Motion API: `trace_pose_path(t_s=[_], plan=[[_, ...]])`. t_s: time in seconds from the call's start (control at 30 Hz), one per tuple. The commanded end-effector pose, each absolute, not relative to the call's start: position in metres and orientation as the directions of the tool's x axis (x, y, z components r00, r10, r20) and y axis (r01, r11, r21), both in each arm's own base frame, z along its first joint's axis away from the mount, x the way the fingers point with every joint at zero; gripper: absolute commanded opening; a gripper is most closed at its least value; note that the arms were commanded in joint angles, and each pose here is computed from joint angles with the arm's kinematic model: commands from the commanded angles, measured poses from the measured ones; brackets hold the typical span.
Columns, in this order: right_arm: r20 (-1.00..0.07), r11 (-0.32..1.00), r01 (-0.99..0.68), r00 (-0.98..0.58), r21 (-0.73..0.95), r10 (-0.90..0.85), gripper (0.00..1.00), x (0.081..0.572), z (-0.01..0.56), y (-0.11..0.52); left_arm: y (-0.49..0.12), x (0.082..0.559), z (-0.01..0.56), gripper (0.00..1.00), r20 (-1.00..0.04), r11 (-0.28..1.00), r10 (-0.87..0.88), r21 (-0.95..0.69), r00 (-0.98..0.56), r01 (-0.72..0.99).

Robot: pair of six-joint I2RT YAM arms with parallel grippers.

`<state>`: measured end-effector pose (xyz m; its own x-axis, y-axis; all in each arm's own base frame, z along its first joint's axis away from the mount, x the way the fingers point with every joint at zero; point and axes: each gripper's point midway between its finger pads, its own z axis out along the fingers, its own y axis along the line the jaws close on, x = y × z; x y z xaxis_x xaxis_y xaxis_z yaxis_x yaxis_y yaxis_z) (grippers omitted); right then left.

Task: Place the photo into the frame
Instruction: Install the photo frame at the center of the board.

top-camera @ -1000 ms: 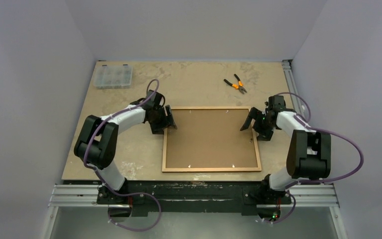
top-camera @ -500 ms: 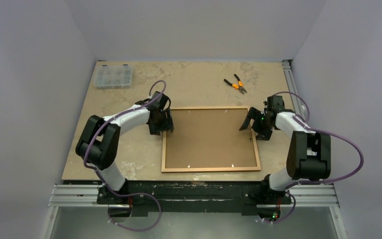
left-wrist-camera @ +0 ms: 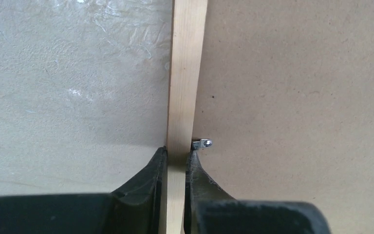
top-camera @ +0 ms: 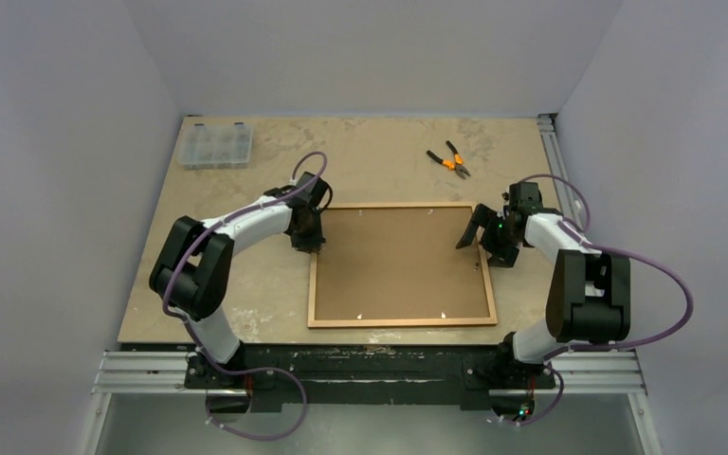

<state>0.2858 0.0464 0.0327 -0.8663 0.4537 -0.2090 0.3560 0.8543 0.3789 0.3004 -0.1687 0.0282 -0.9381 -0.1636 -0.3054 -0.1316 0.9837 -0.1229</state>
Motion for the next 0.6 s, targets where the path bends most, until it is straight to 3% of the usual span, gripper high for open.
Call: trace_pose_path(t_s=[0.0, 0.23, 0.43, 0.5, 0.57], plan=[[-0.156, 0.852, 0.340, -0.890, 0.399, 0.428, 0.90, 0.272, 0.018, 0.059, -0.164, 0.299, 0.012, 0.00, -0.312, 0.991, -0.131, -0.077, -0.941, -0.113], [-0.163, 0.857, 0.334, -0.892, 0.392, 0.422, 0.90, 0.272, 0.019, 0.057, -0.172, 0.300, 0.018, 0.02, -0.313, 0.987, -0.141, -0.121, -0.939, -0.108], [-0.167, 0.862, 0.328, -0.894, 0.385, 0.415, 0.90, 0.267, 0.021, 0.057, -0.191, 0.292, 0.036, 0.49, -0.298, 0.955, -0.185, -0.279, -0.937, -0.100], [-0.164, 0.863, 0.325, -0.897, 0.386, 0.411, 0.90, 0.265, 0.021, 0.057, -0.198, 0.287, 0.040, 0.59, -0.276, 0.931, -0.209, -0.348, -0.938, -0.105], [-0.158, 0.866, 0.316, -0.903, 0.389, 0.400, 0.90, 0.263, 0.020, 0.060, -0.202, 0.280, 0.044, 0.62, -0.258, 0.908, -0.229, -0.403, -0.939, -0.111]])
